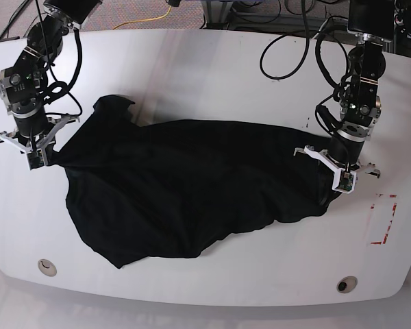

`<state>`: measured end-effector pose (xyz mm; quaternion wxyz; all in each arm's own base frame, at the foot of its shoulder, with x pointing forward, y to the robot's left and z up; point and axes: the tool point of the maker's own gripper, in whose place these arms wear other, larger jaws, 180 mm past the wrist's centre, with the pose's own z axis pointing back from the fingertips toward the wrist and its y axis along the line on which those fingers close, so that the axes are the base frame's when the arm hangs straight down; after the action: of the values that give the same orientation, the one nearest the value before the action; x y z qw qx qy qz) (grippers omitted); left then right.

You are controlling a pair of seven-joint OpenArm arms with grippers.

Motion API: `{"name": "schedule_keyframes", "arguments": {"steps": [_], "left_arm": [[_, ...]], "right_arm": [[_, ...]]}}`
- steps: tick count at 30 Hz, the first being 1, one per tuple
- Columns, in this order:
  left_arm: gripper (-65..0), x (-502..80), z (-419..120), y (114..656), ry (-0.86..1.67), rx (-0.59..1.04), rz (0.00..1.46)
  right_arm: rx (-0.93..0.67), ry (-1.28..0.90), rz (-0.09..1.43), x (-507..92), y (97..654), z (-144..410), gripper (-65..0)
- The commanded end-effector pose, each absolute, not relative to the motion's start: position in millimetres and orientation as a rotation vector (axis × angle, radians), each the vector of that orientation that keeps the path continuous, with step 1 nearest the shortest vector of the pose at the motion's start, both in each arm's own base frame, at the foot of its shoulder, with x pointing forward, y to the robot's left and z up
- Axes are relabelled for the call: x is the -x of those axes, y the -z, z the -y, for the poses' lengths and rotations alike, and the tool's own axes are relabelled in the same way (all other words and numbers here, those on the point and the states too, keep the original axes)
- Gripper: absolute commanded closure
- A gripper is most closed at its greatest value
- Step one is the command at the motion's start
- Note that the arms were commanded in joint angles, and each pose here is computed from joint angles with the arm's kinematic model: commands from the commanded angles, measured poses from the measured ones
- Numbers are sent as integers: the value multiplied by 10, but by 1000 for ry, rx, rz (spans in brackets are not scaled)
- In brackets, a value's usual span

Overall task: Layout the t-shirt on the table in an organized manner, then fold the t-shirt properly
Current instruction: 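Pull both held edges apart to spread the shirt across the table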

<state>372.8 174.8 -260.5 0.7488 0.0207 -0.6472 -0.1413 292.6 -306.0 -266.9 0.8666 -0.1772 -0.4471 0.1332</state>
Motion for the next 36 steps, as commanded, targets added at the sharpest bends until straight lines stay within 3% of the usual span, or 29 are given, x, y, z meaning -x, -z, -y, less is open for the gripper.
{"name": "schedule_keyframes", "arguments": {"steps": [1, 8, 20, 36], "left_arm": [[0, -3765, -1796, 2277, 315, -72, 1512], [0, -3775, -1939, 2166, 289, -107, 1535], [0, -3639, -2268, 2506, 221, -171, 1359], [-3, -3486, -2277, 2723, 226, -167, 1298]], "right_arm": [[408, -277, 1021, -3073, 2388, 3096, 0], [428, -289, 1033, -3133, 2300, 3153, 0], [419, -288, 999, -3059, 2416, 3165, 0], [403, -300, 933, -2891, 2625, 3156, 0]]}}
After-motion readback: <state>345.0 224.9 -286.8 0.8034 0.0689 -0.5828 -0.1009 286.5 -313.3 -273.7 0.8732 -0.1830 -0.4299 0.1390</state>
